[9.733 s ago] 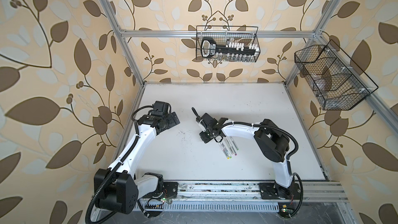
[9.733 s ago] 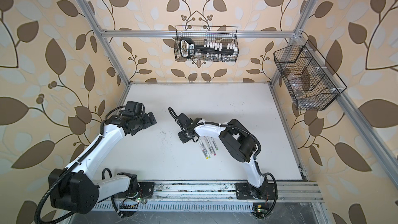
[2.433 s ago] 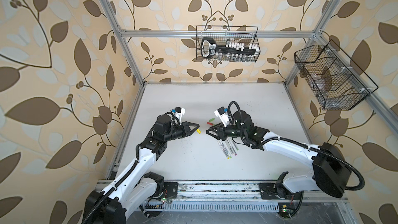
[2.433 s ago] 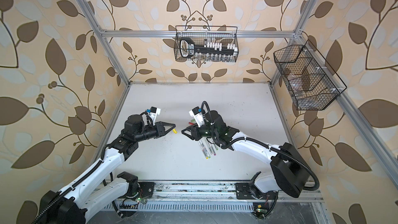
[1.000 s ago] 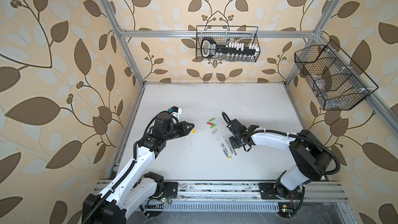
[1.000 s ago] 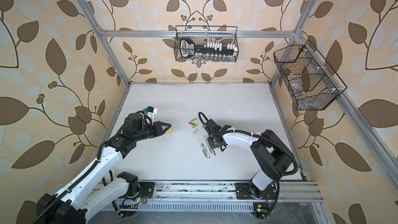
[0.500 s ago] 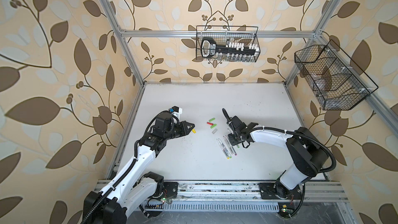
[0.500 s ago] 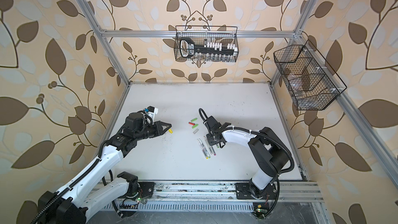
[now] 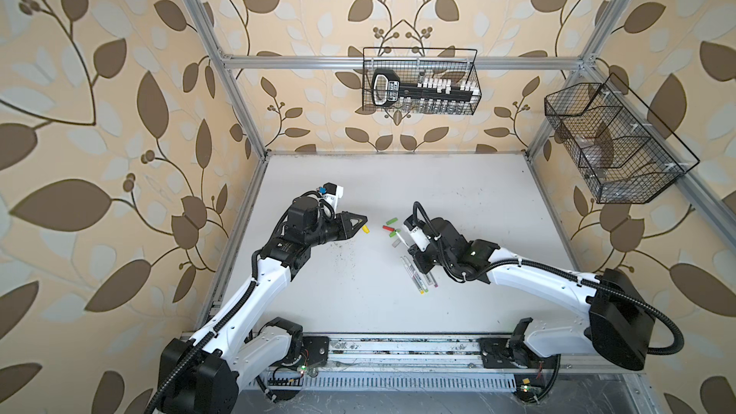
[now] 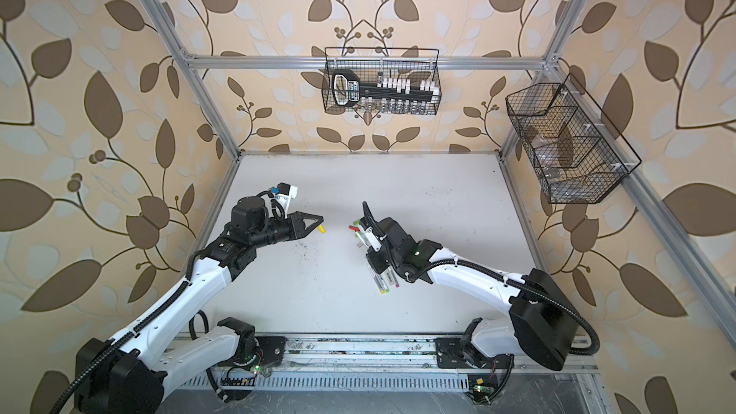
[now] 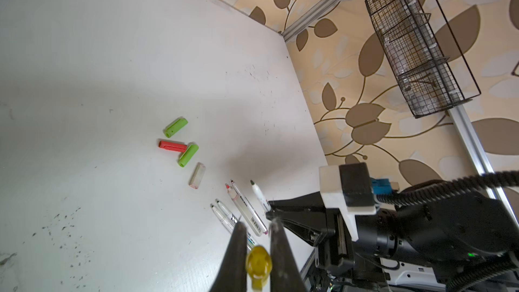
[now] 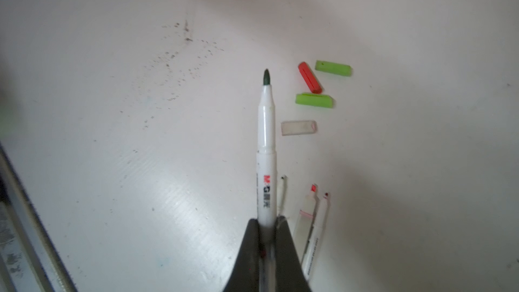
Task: Insert pens into pen caps
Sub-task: Pick up a pen at the center of the table, then put on the pen cap to the pen.
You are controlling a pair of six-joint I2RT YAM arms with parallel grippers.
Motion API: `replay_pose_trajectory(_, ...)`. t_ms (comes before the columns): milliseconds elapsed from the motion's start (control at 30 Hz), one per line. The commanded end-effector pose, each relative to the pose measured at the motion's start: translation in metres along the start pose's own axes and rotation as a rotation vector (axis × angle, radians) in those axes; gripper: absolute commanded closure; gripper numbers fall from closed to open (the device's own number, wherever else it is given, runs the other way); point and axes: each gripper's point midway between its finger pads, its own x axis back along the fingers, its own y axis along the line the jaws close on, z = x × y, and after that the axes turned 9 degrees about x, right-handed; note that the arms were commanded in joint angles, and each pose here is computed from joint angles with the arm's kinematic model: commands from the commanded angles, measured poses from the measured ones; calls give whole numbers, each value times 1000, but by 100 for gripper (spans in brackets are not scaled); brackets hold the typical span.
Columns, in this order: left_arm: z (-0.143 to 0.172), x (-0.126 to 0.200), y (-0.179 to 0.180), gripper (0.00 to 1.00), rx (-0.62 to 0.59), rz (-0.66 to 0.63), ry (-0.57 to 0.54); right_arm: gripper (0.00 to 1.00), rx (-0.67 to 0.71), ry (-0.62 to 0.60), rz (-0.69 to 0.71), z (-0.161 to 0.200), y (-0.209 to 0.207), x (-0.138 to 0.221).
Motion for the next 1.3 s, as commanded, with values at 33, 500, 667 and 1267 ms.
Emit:
replay_pose_trajectory(33, -22, 11, -38, 100, -70, 182, -58, 94, 62, -119, -143, -21, 32, 9)
replay_pose_trajectory(500, -16, 16, -44, 100, -100, 230, -58, 94, 79, -281, -234, -56, 55, 32)
replay_pose_trajectory(667, -15, 15, -43, 100, -100, 238, -54, 94, 81, -310, -244, -64, 56, 36)
replay_pose_trajectory(1267, -10, 12, -41, 100, -86, 247, -39, 93, 82, -321, -248, -74, 56, 32)
